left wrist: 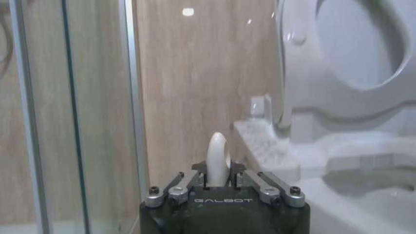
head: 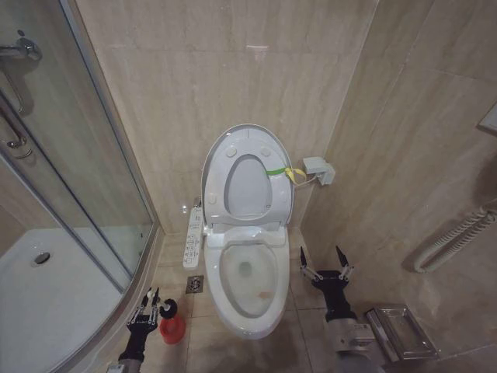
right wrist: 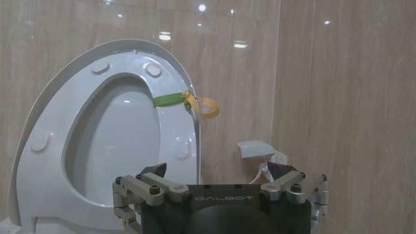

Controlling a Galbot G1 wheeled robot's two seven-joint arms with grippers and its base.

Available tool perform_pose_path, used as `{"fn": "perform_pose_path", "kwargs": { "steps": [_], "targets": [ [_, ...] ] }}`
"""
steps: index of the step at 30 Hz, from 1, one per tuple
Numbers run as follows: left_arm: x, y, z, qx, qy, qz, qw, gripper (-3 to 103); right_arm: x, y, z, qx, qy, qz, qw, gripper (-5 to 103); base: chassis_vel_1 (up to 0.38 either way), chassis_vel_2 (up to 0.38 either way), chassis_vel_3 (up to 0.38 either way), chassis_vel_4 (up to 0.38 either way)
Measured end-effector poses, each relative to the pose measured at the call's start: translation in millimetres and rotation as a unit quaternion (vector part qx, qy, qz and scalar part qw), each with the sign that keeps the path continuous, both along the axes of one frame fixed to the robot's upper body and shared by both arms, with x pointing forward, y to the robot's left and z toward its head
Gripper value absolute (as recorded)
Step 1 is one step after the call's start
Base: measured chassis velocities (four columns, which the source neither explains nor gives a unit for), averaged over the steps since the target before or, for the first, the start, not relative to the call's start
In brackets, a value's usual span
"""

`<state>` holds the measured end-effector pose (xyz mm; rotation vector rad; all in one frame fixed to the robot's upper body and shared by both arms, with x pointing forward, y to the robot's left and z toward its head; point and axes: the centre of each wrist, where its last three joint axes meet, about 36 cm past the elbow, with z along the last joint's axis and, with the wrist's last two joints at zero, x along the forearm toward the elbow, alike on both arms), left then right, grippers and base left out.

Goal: Open the toilet lid, clean the toilet bowl with a toilet brush, close the toilet lid, and flush.

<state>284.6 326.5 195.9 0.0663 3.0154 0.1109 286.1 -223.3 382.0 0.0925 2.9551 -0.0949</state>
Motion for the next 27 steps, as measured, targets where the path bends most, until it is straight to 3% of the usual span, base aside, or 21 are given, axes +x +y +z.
{"fn": "perform_pose_path", "kwargs": {
  "steps": [8, 10, 18, 27],
  "targets": [
    [-33, -14, 47, 0.008, -0.017, -0.004, 0.9998, 22, 0, 0, 0, 0.0, 0.0, 0.0, 1.0, 100, 0.0, 0.0, 0.0, 0.0],
    [-42, -20, 71, 0.01, -0.031, -0.009, 0.9994, 22, 0, 0, 0, 0.0, 0.0, 0.0, 1.0, 100, 0.0, 0.0, 0.0, 0.0],
    [-53, -43, 135, 0.012, -0.084, -0.027, 0.996, 22, 0, 0, 0, 0.0, 0.0, 0.0, 1.0, 100, 0.0, 0.0, 0.0, 0.0],
    [-48, -66, 183, -0.001, -0.132, -0.063, 0.9892, 22, 0, 0, 0, 0.0, 0.0, 0.0, 1.0, 100, 0.0, 0.0, 0.0, 0.0]
  ]
}}
